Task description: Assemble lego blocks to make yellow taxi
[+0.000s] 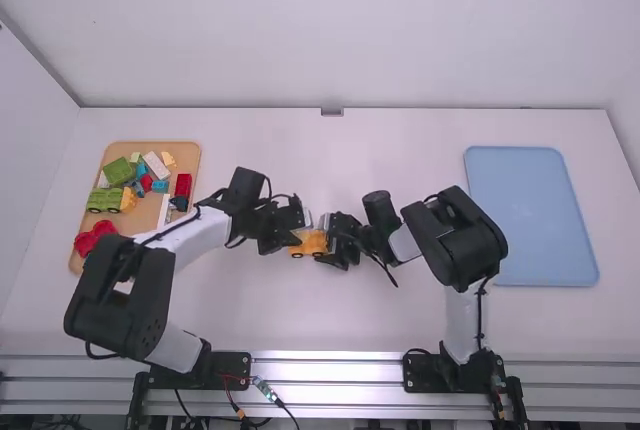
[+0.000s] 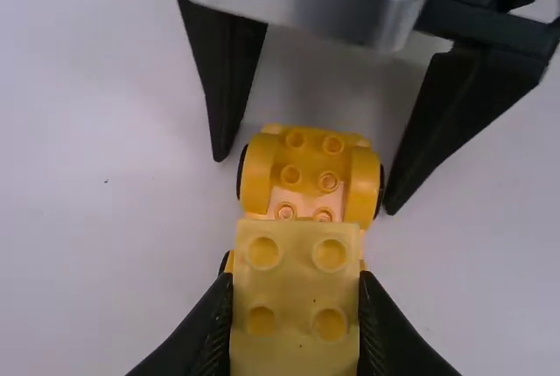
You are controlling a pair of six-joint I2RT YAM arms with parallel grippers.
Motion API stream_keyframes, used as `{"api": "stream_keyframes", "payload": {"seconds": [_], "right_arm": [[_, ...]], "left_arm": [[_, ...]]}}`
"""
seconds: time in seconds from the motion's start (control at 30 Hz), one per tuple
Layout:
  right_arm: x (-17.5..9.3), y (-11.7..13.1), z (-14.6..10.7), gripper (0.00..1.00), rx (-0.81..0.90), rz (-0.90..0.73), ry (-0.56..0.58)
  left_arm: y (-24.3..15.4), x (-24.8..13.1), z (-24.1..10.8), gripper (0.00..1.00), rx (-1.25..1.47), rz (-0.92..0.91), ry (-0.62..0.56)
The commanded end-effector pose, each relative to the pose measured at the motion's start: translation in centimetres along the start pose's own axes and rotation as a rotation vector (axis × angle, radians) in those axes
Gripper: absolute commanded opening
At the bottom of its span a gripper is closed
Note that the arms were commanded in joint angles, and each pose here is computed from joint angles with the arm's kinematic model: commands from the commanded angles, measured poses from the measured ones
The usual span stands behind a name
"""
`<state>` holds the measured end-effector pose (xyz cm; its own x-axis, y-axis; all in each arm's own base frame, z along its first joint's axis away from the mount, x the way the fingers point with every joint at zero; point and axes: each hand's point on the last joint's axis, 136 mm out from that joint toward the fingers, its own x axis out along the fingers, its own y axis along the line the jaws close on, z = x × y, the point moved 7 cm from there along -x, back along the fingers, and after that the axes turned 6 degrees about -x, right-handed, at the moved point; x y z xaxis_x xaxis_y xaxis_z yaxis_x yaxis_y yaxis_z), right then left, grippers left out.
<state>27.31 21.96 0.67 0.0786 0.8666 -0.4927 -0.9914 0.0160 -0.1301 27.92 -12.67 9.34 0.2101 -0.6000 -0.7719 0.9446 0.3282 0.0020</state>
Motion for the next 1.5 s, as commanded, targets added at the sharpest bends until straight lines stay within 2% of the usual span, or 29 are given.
{"api": "stream_keyframes", "payload": {"seconds": [0.0,0.6,0.67,0.7,0.83,0.97,1.47], "right_arm": [[0.1,0.4,-0.3,0.85,0.009,0.016,-0.003],[0.4,-0.5,1.0,0.83,-0.044,0.077,-0.051],[0.4,-0.4,1.0,0.78,-0.044,0.080,-0.054],[0.4,-0.5,1.0,0.69,-0.043,0.079,-0.053],[0.4,-0.4,1.0,0.53,-0.032,0.080,-0.051],[0.4,-0.3,0.9,0.49,-0.026,0.085,-0.046],[0.3,-0.1,0.6,0.49,-0.030,0.095,-0.038]], "left_arm": [[-0.5,0.5,-0.8,0.02,-0.027,-0.022,0.017],[-0.2,1.5,-1.8,0.02,-0.048,-0.038,0.047],[0.0,1.5,-1.9,0.01,-0.054,-0.031,0.067],[0.0,1.5,-1.8,0.02,-0.052,-0.033,0.069],[0.3,1.4,-1.7,0.02,-0.049,-0.024,0.064],[0.4,1.5,-1.6,0.02,-0.033,-0.004,0.076],[-0.1,1.5,-1.8,0.02,0.025,-0.046,0.061]]}}
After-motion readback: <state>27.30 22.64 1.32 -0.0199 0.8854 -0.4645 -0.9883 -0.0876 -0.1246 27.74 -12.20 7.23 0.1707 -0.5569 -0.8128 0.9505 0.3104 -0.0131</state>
